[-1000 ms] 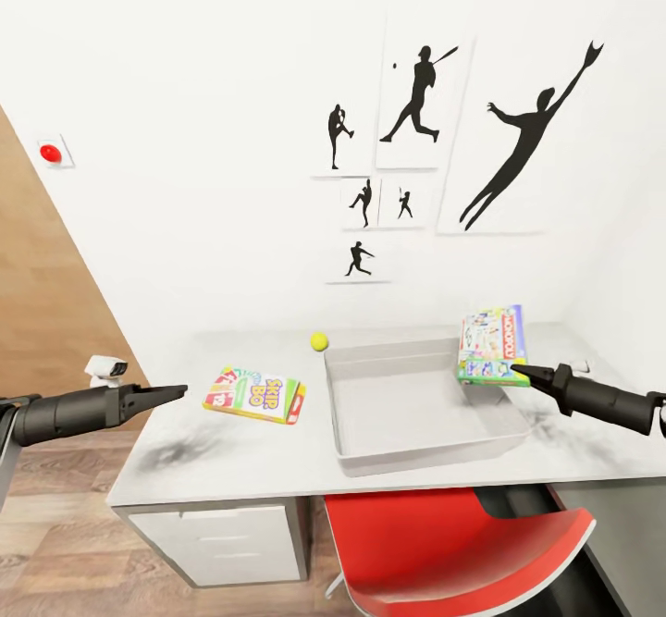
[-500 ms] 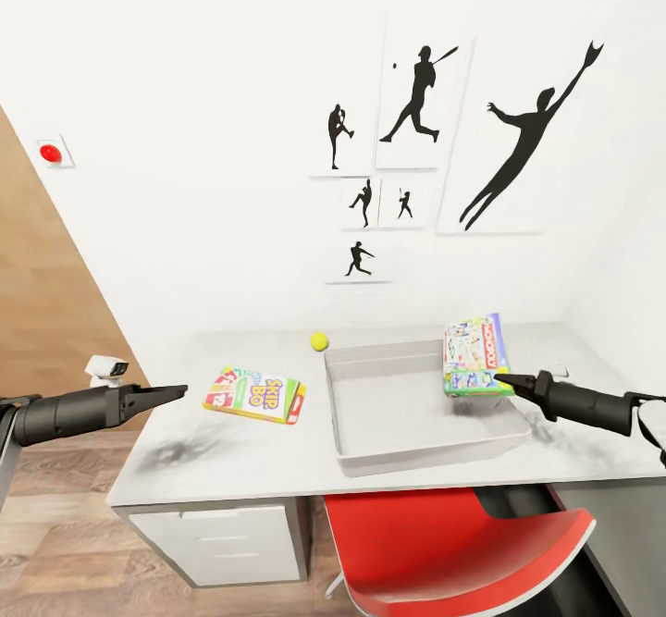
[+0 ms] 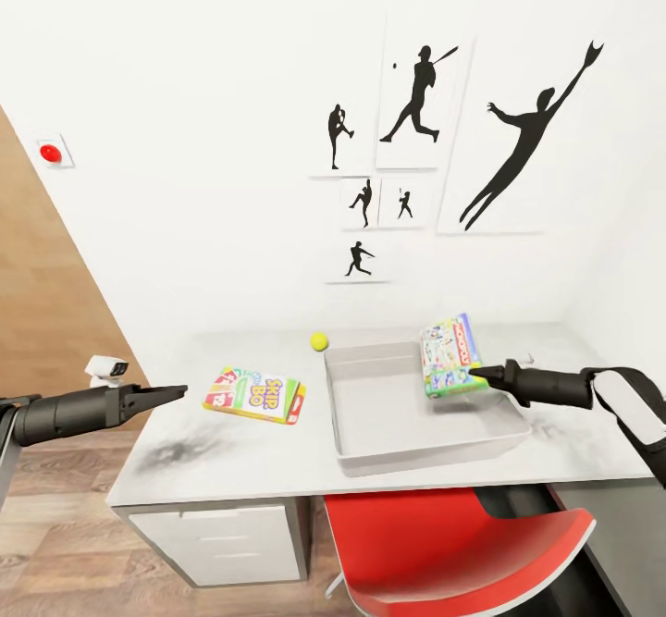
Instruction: Put all the toys in the child's room - the three board games (two on the bed and one on the table), the two jigsaw puzzles on the table, and the tennis ball on the table - inside the toy box on the table in the child's room.
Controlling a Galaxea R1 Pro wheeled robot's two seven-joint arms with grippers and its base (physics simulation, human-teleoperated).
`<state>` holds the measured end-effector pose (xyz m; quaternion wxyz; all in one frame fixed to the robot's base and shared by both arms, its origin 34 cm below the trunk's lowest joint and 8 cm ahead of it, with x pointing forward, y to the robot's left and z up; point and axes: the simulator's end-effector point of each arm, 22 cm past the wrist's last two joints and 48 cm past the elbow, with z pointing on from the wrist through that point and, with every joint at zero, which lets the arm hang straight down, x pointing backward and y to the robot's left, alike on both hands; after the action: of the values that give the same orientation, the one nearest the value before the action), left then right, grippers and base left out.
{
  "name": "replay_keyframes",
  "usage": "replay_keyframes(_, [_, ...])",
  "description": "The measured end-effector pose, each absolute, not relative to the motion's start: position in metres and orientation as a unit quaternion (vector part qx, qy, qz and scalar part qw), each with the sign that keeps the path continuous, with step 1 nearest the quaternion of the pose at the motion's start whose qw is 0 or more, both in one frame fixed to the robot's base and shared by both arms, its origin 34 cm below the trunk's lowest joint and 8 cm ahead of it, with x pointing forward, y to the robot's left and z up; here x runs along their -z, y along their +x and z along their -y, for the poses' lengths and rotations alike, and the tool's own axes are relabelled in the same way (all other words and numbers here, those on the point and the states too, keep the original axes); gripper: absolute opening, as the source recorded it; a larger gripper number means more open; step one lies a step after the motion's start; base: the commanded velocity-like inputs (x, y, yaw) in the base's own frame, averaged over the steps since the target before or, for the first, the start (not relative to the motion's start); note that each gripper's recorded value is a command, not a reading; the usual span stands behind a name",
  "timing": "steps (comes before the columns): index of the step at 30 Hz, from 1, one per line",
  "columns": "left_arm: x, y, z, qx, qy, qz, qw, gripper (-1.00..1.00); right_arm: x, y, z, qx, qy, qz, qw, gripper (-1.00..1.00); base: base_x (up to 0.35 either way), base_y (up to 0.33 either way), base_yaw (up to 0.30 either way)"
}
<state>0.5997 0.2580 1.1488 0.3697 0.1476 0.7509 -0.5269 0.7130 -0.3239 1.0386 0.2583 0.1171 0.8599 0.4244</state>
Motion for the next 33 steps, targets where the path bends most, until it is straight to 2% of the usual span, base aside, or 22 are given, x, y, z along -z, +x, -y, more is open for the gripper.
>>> replay_keyframes(26, [-1.148,0.600,-0.259,0.526,0.147,-0.752,0.368,1.00,-0.971,0.714,0.340,-0.347,0.167,-0.907,0.174,-1.00,0.000,0.000,0.000])
replay_keyframes(33, [-1.147,0.600,-0.258,0.526,0.147,-0.753,0.368,1.00,-0.962,0.716,0.325,-0.339,0.161,-0.914,0.153,-1.00,0.000,0.000,0.000])
